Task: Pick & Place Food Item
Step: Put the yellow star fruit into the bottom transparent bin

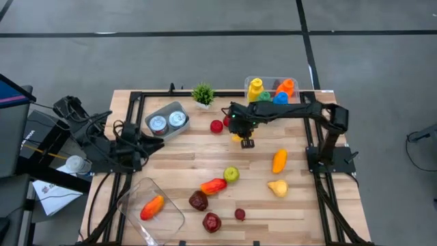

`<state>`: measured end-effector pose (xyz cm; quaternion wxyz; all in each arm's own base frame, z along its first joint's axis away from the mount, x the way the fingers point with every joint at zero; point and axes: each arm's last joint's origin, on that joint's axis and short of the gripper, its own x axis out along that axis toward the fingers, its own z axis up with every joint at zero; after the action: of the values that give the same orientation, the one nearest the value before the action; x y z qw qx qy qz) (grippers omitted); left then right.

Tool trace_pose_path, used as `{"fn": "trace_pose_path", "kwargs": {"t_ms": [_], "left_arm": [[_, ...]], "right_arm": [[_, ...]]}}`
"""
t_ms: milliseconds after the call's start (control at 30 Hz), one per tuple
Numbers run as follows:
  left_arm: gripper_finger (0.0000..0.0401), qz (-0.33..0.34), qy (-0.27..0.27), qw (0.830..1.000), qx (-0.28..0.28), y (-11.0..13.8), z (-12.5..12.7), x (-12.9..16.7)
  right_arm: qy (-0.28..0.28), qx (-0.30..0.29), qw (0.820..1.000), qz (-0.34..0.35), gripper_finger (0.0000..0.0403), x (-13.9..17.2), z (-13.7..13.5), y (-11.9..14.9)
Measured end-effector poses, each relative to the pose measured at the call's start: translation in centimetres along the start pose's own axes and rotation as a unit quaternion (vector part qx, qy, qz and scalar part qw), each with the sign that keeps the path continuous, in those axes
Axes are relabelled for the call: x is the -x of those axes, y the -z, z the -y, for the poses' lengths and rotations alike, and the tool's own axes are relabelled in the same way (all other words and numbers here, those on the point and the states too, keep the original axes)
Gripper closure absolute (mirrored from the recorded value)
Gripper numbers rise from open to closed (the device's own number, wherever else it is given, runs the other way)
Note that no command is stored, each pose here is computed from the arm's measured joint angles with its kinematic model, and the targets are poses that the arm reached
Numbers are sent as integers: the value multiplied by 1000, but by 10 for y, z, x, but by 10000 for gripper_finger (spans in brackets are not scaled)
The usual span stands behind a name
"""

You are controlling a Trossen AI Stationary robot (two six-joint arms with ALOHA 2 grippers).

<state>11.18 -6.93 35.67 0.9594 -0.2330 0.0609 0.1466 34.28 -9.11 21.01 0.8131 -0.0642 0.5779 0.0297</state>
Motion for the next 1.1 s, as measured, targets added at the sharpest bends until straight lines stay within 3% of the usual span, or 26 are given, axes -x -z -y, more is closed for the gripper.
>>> {"fn": "trace_pose_path", "kwargs": {"t_ms": [133,200,267,367,500,600,800,1100], "left_arm": [[215,15,2,1000,-27,0,10,-8],[178,29,-21,999,-20,0,11,-15],[149,40,-41,998,-8,-1,11,-25],[124,50,-39,998,-1,-8,11,-40],[118,81,23,996,-33,-25,16,-67],[117,122,77,988,-58,-38,15,-88],[117,140,114,981,-74,-45,-2,-136],[118,154,176,960,-152,-35,-5,-179]], "right_arm": [[-21,-21,994,107,393,51,-12,-7],[-33,-27,982,184,395,82,-19,-11],[-45,-25,959,278,398,116,-26,-15],[-56,-14,911,408,397,163,-36,-18],[-57,14,852,520,399,207,-50,-16],[-60,34,828,556,399,224,-61,-14],[-81,57,815,571,401,232,-79,-14],[-96,49,816,568,400,230,-87,-18]]}}
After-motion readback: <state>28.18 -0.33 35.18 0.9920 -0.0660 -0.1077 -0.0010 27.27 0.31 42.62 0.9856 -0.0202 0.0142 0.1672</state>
